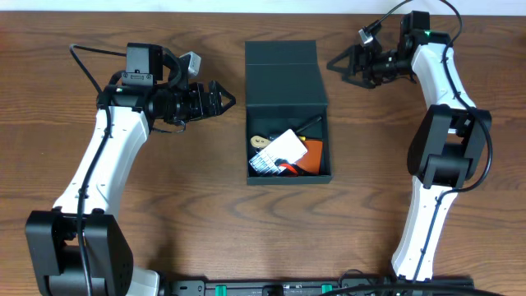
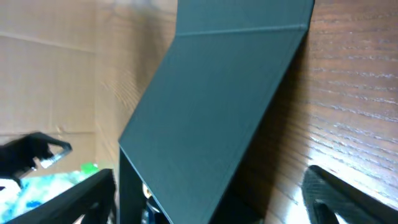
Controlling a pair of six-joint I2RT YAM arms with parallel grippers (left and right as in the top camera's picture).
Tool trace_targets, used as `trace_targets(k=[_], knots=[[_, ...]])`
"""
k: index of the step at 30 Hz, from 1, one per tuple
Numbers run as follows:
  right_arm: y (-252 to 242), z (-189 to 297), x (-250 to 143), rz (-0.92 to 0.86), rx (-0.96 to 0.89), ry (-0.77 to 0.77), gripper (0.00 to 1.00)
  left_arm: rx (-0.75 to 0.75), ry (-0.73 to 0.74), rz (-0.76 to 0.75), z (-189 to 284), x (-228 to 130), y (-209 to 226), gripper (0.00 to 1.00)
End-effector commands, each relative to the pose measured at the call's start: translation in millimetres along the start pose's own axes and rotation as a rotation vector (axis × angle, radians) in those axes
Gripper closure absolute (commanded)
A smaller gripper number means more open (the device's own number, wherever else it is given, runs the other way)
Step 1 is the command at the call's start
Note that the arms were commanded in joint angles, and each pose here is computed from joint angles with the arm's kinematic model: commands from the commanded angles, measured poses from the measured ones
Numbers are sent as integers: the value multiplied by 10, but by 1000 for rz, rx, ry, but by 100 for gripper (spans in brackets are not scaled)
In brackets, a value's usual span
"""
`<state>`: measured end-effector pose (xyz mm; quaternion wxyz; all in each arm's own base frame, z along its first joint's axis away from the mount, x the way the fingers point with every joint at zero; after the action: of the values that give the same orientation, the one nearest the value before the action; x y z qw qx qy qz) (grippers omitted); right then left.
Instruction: Pack container
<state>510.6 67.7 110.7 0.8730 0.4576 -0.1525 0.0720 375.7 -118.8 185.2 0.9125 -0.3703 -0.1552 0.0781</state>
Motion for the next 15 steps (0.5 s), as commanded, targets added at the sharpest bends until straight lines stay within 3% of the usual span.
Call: trace_targets(k=[1,8,15], knots=[[-52,-57,-6,-81,37,-3,11,-8,-4,7,7,22,-13,7],[-158,-125,22,-236,42,-12,7,-10,-8,3,7,33,-18,7],[-268,-291,3,-280,95,-5,9,-11,-10,1,8,38,-21,7]])
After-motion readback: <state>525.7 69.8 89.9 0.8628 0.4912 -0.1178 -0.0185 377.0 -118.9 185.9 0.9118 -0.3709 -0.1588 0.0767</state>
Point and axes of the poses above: each gripper's point midway between its finger pads, its own z axis back along the fingers, its own y axis along the line the jaws close on, x = y × z, the point moved 3 cm from there along z, back along the fingers, and after that the axes turned 9 degrees about z, right-handed, at the moved point
